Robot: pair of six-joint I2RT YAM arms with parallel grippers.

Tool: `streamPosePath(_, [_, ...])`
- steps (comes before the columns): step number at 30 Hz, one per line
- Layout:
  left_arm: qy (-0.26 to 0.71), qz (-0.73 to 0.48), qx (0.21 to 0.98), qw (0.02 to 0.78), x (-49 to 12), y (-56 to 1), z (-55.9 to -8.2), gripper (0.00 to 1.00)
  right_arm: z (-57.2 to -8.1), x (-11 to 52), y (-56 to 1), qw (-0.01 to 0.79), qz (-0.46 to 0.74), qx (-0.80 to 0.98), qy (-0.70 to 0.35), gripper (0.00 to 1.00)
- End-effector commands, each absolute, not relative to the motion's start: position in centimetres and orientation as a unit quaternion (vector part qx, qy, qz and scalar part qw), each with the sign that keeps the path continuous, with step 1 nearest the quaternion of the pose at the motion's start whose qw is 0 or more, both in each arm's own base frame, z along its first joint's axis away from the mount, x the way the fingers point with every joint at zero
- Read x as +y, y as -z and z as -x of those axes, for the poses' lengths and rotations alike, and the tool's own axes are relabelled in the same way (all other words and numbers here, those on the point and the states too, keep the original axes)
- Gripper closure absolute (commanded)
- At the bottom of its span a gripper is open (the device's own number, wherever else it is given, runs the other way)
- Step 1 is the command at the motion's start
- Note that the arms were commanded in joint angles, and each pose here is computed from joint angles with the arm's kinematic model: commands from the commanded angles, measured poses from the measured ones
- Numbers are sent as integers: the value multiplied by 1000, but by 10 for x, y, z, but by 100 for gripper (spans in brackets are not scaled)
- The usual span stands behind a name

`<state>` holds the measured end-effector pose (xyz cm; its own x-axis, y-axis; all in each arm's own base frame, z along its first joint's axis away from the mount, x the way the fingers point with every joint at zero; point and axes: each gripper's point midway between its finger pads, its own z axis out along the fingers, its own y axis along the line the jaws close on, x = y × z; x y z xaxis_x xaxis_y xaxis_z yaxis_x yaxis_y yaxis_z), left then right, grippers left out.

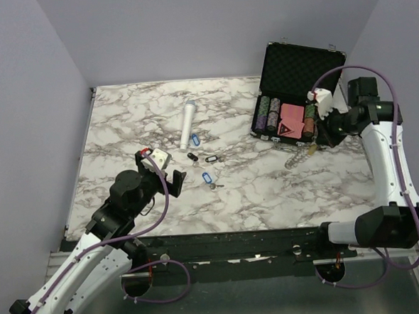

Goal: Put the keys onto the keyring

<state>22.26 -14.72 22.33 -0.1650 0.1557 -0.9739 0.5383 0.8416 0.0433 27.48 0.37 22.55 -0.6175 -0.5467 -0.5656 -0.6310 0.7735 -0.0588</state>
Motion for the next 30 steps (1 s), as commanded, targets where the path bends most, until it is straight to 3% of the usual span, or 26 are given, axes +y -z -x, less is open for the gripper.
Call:
streamPosePath(1, [157,-251,738,607,-148,-227,-220,1,-238,-53,-205,214,308,927,15,100])
streamPosePath(8, [171,-259,728,611,-151,-232,-215,1,-229,-105,-159,106,315,939,90,100])
streamPosePath(11, [172,-263,726,611,-151,-233,-213,1,-238,-108,-145,77,329,938,71,100])
streamPosePath(22, [163,-257,725,617,-146,-232,-214,1,-280,-68,-105,97,353,931,-16,100])
streamPosePath(30, [159,-257,726,617,-145,-230,-215,1,-256,-20,-75,74,381,919,-68,99])
